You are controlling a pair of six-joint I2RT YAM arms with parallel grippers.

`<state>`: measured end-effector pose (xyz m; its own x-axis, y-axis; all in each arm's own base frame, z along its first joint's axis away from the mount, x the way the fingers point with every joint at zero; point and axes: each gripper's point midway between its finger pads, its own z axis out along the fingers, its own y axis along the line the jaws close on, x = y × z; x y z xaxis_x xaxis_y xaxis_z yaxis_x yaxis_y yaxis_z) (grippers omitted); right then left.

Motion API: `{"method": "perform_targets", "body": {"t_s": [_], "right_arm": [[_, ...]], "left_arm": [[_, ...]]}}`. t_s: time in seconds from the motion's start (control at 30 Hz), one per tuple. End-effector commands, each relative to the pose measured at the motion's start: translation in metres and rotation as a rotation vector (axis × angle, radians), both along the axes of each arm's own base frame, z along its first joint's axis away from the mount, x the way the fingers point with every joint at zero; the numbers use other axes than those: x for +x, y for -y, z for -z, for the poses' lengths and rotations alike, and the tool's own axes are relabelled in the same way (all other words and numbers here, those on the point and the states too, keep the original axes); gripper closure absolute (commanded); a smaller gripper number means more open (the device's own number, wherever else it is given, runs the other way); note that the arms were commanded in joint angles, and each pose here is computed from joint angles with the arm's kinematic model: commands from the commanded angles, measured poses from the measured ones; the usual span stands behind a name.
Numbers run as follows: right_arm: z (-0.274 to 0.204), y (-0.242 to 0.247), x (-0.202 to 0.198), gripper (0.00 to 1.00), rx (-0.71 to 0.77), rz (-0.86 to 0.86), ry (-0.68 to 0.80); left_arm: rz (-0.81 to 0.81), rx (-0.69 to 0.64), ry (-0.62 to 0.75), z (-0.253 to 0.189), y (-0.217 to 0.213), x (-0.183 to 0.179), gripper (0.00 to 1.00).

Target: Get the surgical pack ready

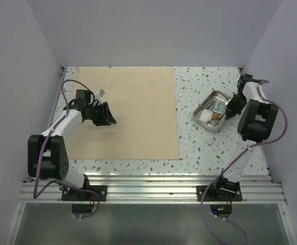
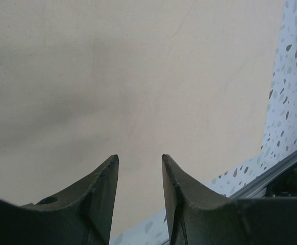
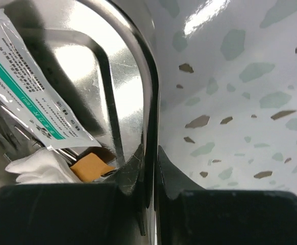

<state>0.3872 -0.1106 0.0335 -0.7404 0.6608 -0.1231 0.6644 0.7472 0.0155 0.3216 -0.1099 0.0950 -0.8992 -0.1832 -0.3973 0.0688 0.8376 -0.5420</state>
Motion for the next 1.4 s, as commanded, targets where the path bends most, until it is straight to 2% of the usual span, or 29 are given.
{"method": "perform_targets", "body": {"t_s": [0.0,0.13,0.33,0.5,0.57,0.7,0.93,1.2,1.27,1.3,1.37], "right_arm": [[-0.068,-0.039,0.017,1.0,-0.026,0.012,0.111],[-0.084,-0.1,0.025,1.0,-0.014,-0.023,0.134],[-0.105,-0.212,0.042,1.0,0.047,-0.083,0.242],[-0.092,-0.312,0.036,1.0,0.117,-0.094,0.258],[-0.094,-0.352,0.036,1.0,0.153,-0.102,0.307],[-0.076,-0.405,0.031,1.0,0.212,-0.094,0.283],[-0.05,-0.446,-0.004,1.0,0.218,-0.071,0.203],[-0.033,-0.473,-0.014,1.0,0.228,-0.035,0.147],[-0.03,-0.479,-0.021,0.94,0.236,-0.044,0.12],[-0.025,-0.479,-0.025,0.87,0.237,-0.046,0.102],[-0.022,-0.48,-0.031,0.81,0.244,-0.063,0.078]], "left_arm": [[-0.079,0.048,0.053,-0.019,-0.015,0.017,0.57],[-0.196,0.137,0.001,-0.009,-0.037,0.024,0.57],[-0.331,0.236,-0.057,-0.001,-0.063,0.029,0.57],[-0.417,0.278,-0.103,0.004,-0.075,0.031,0.56],[-0.439,0.286,-0.122,0.007,-0.077,0.031,0.56],[-0.466,0.276,-0.129,0.007,-0.077,0.034,0.56],[-0.524,0.275,-0.143,0.007,-0.09,0.039,0.55],[-0.515,0.259,-0.159,0.013,-0.087,0.045,0.55],[-0.508,0.256,-0.166,0.016,-0.086,0.048,0.55],[-0.502,0.251,-0.166,0.016,-0.086,0.049,0.55],[-0.494,0.254,-0.167,0.017,-0.085,0.052,0.55]]}}
